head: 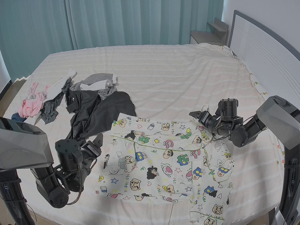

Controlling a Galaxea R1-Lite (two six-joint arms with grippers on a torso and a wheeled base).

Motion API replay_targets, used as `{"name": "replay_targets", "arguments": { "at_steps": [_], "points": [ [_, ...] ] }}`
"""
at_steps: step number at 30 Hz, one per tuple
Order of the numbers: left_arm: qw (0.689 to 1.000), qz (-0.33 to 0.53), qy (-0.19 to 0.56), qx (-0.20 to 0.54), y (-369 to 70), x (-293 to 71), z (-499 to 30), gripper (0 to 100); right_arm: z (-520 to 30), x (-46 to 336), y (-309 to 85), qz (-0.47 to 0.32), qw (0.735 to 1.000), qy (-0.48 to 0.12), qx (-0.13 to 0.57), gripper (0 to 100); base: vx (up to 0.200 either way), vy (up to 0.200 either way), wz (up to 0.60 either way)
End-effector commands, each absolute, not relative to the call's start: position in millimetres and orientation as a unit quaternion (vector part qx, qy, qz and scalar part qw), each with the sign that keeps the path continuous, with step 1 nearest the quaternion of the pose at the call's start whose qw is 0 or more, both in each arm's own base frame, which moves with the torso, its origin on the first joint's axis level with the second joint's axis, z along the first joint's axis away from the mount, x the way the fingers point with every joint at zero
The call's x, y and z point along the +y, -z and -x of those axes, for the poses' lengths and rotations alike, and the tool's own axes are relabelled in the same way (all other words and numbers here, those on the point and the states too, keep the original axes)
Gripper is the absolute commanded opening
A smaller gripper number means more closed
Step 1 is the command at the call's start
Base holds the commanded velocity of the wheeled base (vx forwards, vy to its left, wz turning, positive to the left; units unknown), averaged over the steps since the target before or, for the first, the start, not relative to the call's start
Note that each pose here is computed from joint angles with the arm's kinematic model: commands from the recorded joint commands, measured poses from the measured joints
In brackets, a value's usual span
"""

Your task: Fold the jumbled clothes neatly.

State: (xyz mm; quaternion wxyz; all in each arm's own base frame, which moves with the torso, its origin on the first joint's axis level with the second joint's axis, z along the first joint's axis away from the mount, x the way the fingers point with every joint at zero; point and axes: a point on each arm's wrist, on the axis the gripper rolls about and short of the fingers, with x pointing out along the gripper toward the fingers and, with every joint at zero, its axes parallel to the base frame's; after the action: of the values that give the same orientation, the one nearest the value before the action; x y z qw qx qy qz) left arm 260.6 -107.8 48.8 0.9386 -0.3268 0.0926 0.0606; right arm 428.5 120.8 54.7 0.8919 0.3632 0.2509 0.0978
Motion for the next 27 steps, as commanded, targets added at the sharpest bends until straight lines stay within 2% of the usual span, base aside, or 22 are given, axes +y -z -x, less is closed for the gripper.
{"name": "replay_targets", "arguments": {
  "at_steps": [1,9,13,17,19,22,27],
  "points": [
    [0.938,0.331,-0.059,0.084,-51.0,-107.0,-261.3,100,-462.1,100.5,-53.1,-0.37,0.901,-0.067,0.214,100,0.0,0.0,0.0],
    [0.938,0.332,-0.063,0.082,-50.8,-104.8,-262.6,100,-495.1,70.4,-71.6,-0.38,0.913,-0.034,0.143,100,0.0,0.0,0.0],
    [0.938,0.332,-0.064,0.082,-50.8,-104.4,-262.8,100,-498.4,64.6,-87.0,-0.384,0.917,-0.046,0.102,100,0.0,0.0,0.0],
    [0.937,0.331,-0.07,0.085,-48.2,-101.0,-264.6,100,-486.4,63.9,-119.9,-0.387,0.918,-0.062,0.067,100,0.0,0.0,0.0],
    [0.937,0.331,-0.072,0.085,-47.3,-100.2,-265.0,100,-480.7,63.9,-125.0,-0.386,0.918,-0.063,0.068,100,0.0,0.0,0.0],
    [0.938,0.327,-0.064,0.098,-44.6,-99.3,-262.6,100,-451.6,62.4,-122.9,-0.377,0.919,-0.054,0.106,100,0.0,0.0,0.0],
    [0.942,0.289,0.005,0.172,-36.5,-87.8,-244.5,100,-395.1,55.8,-117.0,-0.349,0.92,-0.056,0.17,100,0.0,0.0,0.0]
  ]
}}
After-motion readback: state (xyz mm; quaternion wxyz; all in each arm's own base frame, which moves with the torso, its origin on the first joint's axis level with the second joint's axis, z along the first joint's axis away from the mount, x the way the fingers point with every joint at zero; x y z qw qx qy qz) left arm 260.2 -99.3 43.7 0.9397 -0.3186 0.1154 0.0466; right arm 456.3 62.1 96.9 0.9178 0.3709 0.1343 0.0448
